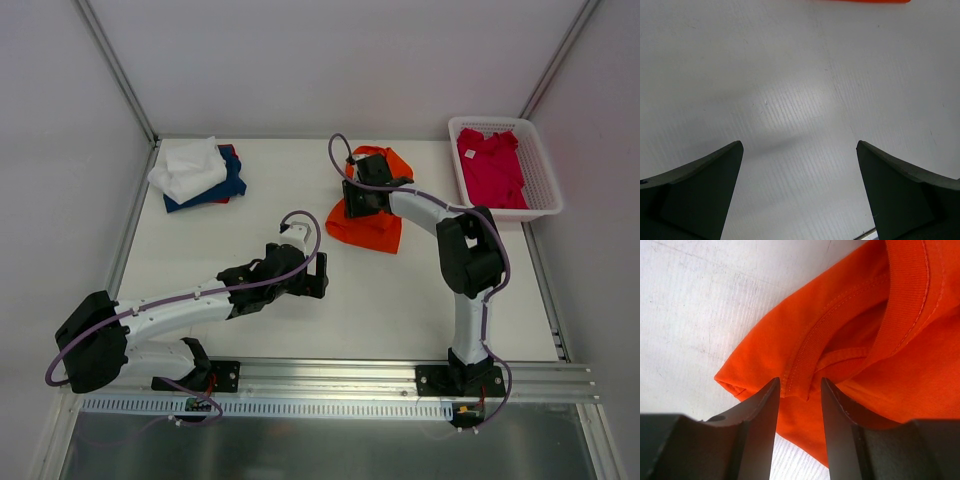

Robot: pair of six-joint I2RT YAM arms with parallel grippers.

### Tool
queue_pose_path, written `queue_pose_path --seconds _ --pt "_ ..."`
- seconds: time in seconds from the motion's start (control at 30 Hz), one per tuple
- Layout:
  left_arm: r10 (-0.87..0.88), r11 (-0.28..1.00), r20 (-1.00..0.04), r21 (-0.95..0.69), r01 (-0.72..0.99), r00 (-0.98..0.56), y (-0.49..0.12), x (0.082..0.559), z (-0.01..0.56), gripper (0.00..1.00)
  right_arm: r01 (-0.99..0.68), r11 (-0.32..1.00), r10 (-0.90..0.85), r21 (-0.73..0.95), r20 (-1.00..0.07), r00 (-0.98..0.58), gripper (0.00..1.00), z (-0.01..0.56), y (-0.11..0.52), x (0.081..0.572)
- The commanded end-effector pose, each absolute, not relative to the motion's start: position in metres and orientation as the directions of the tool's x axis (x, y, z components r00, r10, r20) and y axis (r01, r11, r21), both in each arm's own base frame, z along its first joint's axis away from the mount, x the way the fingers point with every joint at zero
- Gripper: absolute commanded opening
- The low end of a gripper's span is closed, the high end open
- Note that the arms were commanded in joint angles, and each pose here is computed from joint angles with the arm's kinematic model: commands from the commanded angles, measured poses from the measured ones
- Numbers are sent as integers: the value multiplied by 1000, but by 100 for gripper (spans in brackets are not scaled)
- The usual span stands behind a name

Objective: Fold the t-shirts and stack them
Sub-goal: Move the tshirt to the center of the board, then flatten the tshirt out

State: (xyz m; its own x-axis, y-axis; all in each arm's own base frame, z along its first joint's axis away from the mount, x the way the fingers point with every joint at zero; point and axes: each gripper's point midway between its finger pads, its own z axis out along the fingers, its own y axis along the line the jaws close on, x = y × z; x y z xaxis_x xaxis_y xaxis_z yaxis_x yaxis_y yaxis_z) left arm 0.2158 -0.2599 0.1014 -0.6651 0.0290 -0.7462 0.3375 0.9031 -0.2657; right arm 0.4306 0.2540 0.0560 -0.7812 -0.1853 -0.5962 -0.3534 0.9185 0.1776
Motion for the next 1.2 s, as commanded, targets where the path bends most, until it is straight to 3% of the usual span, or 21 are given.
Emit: queue_pose_path --seconds 0.0,0.9,1.0,1.03,1.17 --pt "6 892 -766 -286 350 -643 -267 223 117 99 -363 912 -180 191 -609 -773 42 56 256 433" --pt "3 890 -774 -286 355 -633 -265 223 122 99 -345 891 -127 295 -569 -813 40 34 274 427" --pt "3 889 -776 -286 356 -631 -265 223 122 99 -329 887 -100 325 -559 -823 32 34 278 425" --pt "5 889 -774 -286 357 -633 -265 223 122 99 -328 886 -99 327 -559 -823 21 34 278 425" --pt "3 890 -775 -286 356 -632 -264 223 122 99 -331 885 -97 329 -563 -820 0 37 278 425"
